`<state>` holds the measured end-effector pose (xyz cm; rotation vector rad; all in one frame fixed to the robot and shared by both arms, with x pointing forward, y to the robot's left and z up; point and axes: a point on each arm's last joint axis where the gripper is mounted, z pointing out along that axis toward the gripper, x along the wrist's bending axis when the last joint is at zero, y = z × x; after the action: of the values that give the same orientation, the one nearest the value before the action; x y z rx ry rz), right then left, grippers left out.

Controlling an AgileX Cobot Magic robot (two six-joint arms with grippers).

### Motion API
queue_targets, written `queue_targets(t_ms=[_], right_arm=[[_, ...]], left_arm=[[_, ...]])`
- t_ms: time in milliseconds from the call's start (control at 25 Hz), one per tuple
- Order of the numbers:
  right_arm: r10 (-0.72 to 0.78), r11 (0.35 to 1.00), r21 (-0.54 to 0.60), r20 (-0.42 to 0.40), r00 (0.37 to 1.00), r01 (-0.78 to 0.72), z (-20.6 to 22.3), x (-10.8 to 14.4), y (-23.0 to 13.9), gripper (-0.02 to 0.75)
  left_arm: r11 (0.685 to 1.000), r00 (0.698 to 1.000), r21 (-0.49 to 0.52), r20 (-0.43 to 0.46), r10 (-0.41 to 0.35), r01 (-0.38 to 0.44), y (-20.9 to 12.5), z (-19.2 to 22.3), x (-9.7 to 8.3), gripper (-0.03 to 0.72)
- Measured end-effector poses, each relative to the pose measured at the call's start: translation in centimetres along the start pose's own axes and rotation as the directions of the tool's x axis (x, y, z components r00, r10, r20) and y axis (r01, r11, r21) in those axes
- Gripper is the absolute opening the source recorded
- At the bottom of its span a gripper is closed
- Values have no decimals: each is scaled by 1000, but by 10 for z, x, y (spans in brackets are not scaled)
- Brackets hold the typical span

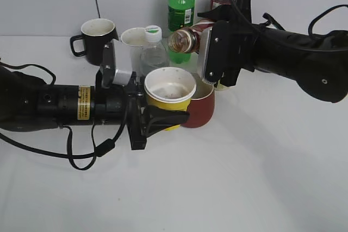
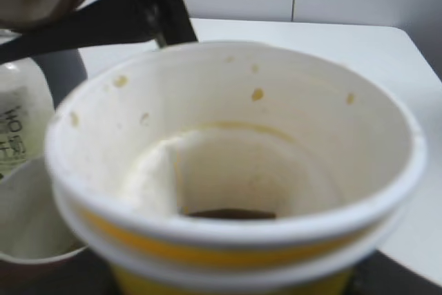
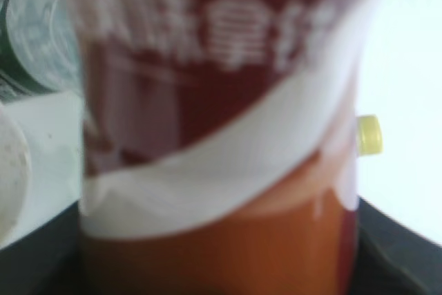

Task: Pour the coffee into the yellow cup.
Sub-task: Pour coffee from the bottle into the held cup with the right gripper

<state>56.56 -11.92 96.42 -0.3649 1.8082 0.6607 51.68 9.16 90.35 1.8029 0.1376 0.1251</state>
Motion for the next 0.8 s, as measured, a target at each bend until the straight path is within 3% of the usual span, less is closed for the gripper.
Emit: queue_targets(t_ms=[120,240,480,800], right_arm=[[128,992,0,12,992,-128,0,-1,0,503],[340,940,4,73,937,-341,0,-6,-3,503],[665,714,53,263,699,-698,-5,-11,-21,503],[833,455,73,318,453,-887,-27,17,-43,503]], left_arm=[[1000,999,-19,-36,-21,20,2,0,3,386],[999,997,-34,-69,-39,36,2,-2,8,386],[998,988,-44,-140,-59,53,-1,-19,24,386],[995,955,-45,-282,-94,84,-11,-57,55,386]])
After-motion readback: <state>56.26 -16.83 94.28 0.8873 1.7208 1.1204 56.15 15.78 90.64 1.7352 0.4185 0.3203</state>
